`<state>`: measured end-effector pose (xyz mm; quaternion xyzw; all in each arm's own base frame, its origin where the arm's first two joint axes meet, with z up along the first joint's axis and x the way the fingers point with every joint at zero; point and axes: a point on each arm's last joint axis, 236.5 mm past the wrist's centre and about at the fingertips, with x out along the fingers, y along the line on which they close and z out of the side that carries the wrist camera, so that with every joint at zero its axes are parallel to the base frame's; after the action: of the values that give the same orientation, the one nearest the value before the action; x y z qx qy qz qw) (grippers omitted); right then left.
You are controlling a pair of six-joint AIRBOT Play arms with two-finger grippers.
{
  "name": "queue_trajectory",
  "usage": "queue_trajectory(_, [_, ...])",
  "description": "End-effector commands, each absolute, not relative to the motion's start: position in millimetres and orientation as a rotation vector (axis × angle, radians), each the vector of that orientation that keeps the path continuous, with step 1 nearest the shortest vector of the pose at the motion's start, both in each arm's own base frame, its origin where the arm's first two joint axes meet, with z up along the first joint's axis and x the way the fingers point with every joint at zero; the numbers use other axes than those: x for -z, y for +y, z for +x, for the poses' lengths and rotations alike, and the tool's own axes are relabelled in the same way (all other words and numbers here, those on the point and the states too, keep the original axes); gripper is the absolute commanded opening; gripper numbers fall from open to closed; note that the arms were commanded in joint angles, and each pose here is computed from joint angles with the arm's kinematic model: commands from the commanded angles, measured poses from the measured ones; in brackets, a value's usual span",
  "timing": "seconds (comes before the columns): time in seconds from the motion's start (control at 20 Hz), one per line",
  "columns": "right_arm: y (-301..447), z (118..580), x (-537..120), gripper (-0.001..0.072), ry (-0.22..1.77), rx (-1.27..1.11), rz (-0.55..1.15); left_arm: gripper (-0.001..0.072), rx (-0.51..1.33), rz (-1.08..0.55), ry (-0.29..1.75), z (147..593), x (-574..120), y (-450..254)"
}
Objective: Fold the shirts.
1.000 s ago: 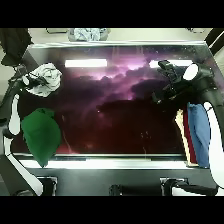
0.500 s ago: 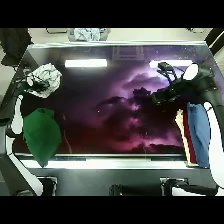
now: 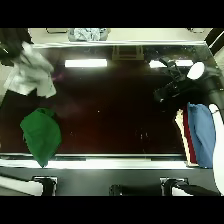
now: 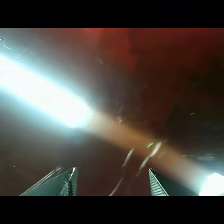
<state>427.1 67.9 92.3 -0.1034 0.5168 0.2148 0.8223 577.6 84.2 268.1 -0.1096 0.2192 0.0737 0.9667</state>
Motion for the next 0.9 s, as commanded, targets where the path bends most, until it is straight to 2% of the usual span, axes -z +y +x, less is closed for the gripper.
queue_trajectory(0.0, [61.3,409.5,-157.7,0.0536,0.936,-0.435,-0.307,0.0032,0.007,-0.153,0.221,472.8,-411.7,5.6])
queue_trajectory(0.1, [55.4,384.6,-205.9,0.0536,0.828,-0.398,-0.344,0.0032,0.130,-0.132,0.160,412.2,-449.3,-45.5])
queue_trajectory(0.2, [49.2,351.5,-246.8,0.0536,0.739,-0.363,-0.378,0.0032,0.266,-0.122,0.167,361.8,-458.0,-92.3])
queue_trajectory(0.35, [41.7,300.7,-288.9,0.0535,0.641,-0.322,-0.413,0.0033,0.479,-0.089,0.247,318.3,-434.5,-161.4])
queue_trajectory(0.55, [40.0,247.5,-298.2,0.0535,0.651,-0.323,-0.411,0.0033,0.647,0.011,0.545,305.4,-316.2,-240.9])
queue_trajectory(0.7, [33.4,228.4,-278.3,0.0535,0.768,-0.330,-0.423,0.0034,0.643,0.052,0.825,297.1,-188.6,-268.4])
queue_trajectory(0.85, [32.6,233.8,-262.8,0.0535,0.845,-0.345,-0.418,0.0033,0.600,0.051,1.036,290.2,-75.5,-276.2])
